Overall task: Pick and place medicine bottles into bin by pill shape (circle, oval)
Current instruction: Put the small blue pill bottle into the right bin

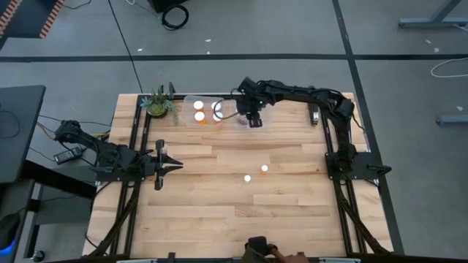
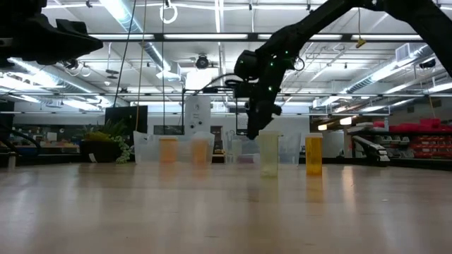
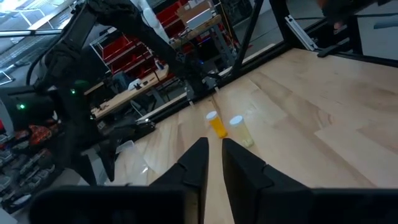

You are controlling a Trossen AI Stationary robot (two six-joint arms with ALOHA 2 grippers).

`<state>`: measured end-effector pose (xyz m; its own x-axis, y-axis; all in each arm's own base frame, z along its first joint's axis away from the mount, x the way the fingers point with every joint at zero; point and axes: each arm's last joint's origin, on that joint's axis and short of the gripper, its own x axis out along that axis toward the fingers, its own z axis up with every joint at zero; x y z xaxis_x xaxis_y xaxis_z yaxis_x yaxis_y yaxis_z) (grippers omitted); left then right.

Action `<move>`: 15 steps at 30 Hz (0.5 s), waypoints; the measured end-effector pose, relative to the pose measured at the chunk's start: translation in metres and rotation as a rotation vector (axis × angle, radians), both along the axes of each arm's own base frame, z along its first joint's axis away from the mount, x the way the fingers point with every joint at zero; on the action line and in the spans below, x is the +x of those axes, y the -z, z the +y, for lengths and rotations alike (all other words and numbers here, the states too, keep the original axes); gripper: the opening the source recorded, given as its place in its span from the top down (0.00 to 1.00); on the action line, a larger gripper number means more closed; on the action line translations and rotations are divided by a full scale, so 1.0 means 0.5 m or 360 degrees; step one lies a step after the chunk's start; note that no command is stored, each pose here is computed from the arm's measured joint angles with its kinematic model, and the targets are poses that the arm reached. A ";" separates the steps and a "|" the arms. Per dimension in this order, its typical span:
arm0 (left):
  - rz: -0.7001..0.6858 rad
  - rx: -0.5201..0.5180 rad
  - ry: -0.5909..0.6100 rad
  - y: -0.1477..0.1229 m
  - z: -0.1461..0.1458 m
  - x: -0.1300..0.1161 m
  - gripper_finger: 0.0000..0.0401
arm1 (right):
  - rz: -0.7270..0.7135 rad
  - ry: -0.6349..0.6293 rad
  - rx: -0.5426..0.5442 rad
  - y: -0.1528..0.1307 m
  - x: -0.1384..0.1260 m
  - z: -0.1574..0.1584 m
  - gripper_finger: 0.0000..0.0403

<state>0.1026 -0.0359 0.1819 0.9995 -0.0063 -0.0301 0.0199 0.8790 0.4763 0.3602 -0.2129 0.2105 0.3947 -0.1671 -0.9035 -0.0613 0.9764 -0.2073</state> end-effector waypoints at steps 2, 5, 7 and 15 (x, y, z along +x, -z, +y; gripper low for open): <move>-0.0001 0.0000 -0.0001 0.000 0.000 0.000 0.85 | -0.0054 0.0122 0.0122 0.002 -0.002 -0.004 0.54; -0.0001 0.0000 0.0000 0.000 0.000 0.000 0.85 | -0.0077 0.0274 0.0251 0.016 -0.006 -0.014 0.54; -0.0001 0.0000 -0.0001 0.000 0.000 0.000 0.85 | -0.0079 0.0375 0.0307 0.021 -0.011 -0.018 0.54; -0.0001 0.0000 0.0000 0.000 0.000 0.000 0.87 | -0.0149 0.0574 0.0392 0.024 0.001 -0.013 0.52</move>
<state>0.1026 -0.0359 0.1820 0.9995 -0.0063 -0.0296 0.0196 0.8792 0.4761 0.3608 -0.2195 0.1984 0.4327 -0.0934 -0.8967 0.3000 0.9528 0.0456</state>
